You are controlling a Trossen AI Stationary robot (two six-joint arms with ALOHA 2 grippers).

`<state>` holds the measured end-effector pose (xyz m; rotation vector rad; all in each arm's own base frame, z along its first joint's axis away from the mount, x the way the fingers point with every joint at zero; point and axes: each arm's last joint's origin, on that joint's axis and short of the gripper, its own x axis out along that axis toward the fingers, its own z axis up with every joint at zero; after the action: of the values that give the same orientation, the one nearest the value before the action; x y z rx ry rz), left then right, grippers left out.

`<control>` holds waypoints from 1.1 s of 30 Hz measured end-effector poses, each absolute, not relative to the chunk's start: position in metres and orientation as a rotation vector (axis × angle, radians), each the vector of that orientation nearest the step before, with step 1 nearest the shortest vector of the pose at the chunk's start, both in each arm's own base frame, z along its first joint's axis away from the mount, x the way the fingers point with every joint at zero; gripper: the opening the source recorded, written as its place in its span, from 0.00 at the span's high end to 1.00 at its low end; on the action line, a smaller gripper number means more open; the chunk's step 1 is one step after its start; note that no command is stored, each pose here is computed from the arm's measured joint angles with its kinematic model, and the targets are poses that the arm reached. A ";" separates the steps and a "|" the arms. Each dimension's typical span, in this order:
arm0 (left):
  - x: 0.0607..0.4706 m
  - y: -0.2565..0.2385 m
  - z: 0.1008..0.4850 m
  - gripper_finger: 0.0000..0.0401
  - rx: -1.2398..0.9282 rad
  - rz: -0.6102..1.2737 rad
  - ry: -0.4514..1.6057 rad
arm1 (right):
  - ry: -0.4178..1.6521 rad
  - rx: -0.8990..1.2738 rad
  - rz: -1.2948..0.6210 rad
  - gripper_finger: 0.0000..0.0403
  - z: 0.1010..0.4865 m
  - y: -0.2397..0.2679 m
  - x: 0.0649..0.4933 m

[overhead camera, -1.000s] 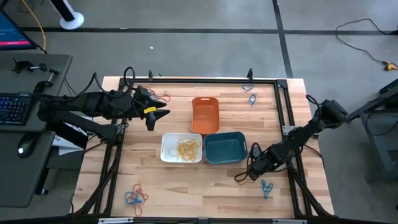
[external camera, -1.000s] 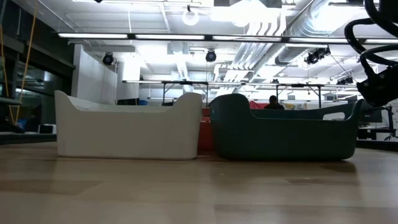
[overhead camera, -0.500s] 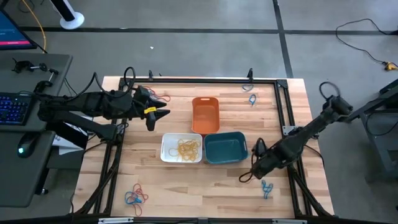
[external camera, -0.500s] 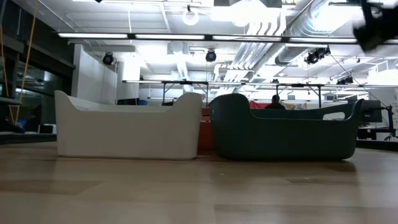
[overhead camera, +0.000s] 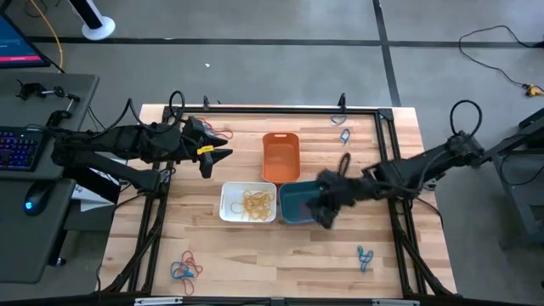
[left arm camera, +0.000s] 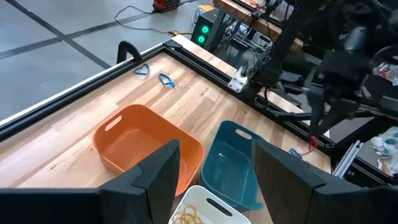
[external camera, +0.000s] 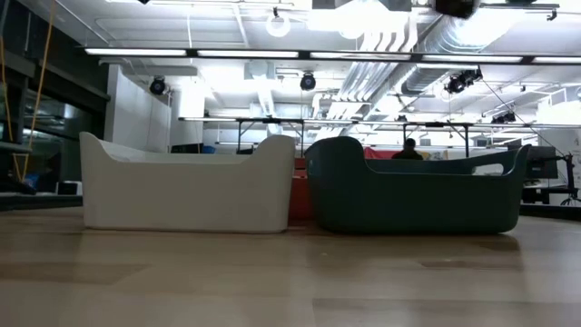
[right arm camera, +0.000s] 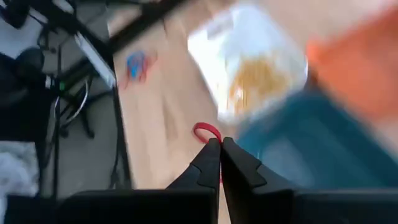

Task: Sort rubber bands into baskets
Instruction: Put the red rubber band into the orange bin

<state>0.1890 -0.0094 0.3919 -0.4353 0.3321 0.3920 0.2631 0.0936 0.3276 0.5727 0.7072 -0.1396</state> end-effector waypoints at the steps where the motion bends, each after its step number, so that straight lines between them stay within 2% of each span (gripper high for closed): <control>1: 0.189 -0.009 0.392 0.52 -0.438 0.392 0.331 | 0.675 0.546 -0.135 1.00 0.327 0.086 0.272; 9: 0.189 -0.013 0.392 0.52 -0.479 0.377 0.324 | 0.501 0.411 -0.281 1.00 0.313 0.008 0.326; 18: 0.186 -0.035 0.392 0.52 -0.502 0.267 0.349 | 0.676 0.345 -0.492 1.00 0.264 -0.062 0.343; 25: 0.181 -0.050 0.389 0.52 -0.535 0.216 0.392 | 0.767 0.416 -0.433 1.00 0.228 -0.074 0.360; 29: 0.179 -0.054 0.387 0.52 -0.548 0.207 0.417 | 0.781 0.475 -0.378 0.91 0.224 -0.079 0.361; 33: 0.178 -0.055 0.386 0.52 -0.545 0.205 0.431 | 0.776 0.487 -0.388 0.71 0.225 -0.082 0.360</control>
<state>0.1778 -0.0554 0.3860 -0.5451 0.4315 0.2050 0.3596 -0.0824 0.2251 0.4866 0.7763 -0.3880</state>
